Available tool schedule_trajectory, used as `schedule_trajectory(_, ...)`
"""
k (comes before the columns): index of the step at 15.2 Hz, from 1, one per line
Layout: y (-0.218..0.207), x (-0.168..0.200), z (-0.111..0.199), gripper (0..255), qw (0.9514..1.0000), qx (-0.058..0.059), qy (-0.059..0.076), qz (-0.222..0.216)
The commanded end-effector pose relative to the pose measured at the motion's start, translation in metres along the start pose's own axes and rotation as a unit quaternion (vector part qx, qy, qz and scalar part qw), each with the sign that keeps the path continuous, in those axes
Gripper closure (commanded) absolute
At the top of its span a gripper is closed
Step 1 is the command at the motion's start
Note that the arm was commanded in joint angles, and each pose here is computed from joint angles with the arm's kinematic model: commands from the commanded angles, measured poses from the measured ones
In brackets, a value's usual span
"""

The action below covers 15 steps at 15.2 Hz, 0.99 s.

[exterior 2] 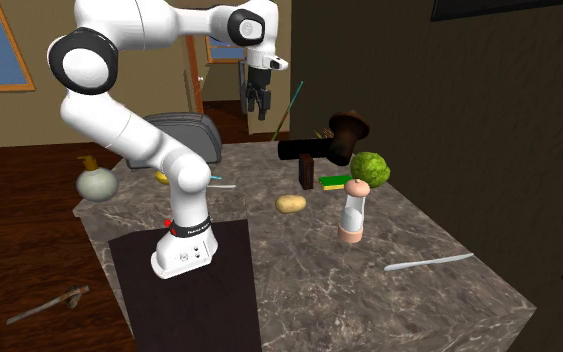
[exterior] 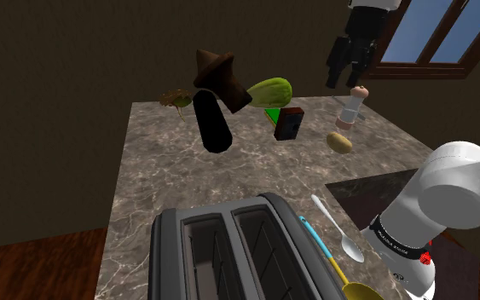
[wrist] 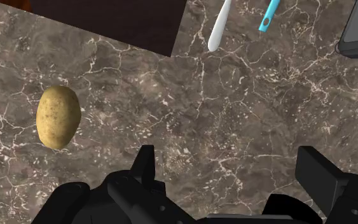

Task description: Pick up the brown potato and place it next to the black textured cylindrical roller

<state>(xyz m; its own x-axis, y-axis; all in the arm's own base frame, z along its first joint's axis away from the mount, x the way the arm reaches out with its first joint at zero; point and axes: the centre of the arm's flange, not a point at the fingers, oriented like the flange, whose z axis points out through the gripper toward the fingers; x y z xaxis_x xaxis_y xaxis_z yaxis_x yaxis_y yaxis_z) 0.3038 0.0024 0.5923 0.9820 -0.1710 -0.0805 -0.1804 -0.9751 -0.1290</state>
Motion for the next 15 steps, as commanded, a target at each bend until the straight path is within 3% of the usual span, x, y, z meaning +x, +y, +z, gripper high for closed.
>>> schedule_trajectory(1,0.0,0.0,0.0,0,1.0,0.0,0.0,0.0)
schedule_trajectory(15,0.121,0.005,0.126,0,0.9978,-0.047,0.036,0.03)
